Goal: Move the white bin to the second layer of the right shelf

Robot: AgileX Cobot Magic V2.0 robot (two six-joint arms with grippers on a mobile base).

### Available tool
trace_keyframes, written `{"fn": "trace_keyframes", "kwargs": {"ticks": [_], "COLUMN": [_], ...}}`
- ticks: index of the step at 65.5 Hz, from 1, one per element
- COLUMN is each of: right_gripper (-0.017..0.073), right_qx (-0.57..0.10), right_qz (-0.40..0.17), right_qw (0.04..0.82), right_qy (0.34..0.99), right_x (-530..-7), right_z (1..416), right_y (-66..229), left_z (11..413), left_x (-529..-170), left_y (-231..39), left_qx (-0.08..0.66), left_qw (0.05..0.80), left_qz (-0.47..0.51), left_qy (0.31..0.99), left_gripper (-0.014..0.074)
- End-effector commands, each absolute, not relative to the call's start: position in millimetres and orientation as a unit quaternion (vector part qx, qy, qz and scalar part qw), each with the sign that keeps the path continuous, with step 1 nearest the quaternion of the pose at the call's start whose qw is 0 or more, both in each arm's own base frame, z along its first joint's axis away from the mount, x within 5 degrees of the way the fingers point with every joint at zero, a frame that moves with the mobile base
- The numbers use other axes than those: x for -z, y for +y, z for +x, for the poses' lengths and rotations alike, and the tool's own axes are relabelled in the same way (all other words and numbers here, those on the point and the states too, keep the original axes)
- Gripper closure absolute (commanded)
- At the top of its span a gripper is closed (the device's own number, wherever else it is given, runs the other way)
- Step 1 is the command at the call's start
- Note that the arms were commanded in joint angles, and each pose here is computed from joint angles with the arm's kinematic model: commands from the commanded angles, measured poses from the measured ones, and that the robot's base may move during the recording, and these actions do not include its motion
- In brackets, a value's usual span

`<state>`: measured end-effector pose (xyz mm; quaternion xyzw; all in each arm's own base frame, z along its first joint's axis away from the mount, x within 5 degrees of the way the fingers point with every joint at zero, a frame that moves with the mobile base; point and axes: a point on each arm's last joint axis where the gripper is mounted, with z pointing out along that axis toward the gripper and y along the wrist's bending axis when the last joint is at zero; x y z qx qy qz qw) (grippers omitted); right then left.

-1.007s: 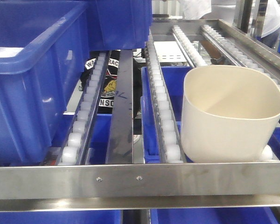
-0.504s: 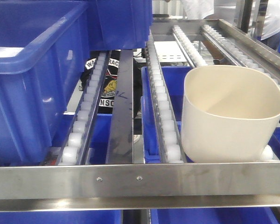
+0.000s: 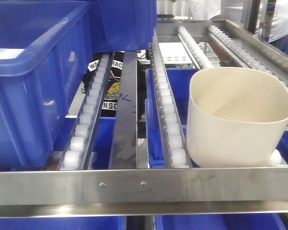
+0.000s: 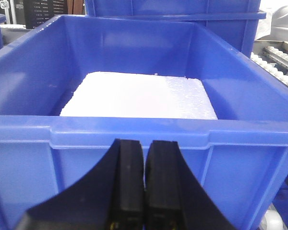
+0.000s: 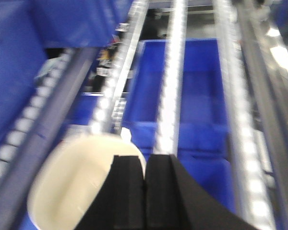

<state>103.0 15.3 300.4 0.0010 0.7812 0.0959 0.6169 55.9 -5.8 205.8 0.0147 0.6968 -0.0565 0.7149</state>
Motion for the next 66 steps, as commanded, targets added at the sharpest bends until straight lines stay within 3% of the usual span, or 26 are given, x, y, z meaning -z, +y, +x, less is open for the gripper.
{"fn": "trace_keyframes", "kwargs": {"ticks": [1,25,66], "right_gripper": [0.0504,0.0504,0.0504], "right_qx": [-0.080,-0.062,-0.059], "right_qz": [0.012,0.036,0.038], "right_qw": [0.663,0.704,0.709], "right_qy": [0.744,0.707,0.702], "right_x": [-294,-213,-202], "right_z": [91,52,55], "right_y": [9,3,2], "left_z": [57,57,57], "left_x": [-201,-201,-201], "left_y": [-6,-6,-6], "left_qx": [0.065,0.065,0.065], "left_qw": [0.732,0.732,0.732], "left_qz": [0.007,0.007,0.007], "left_qy": [0.678,0.678,0.678], "left_gripper": [0.0509,0.0509,0.0509]}}
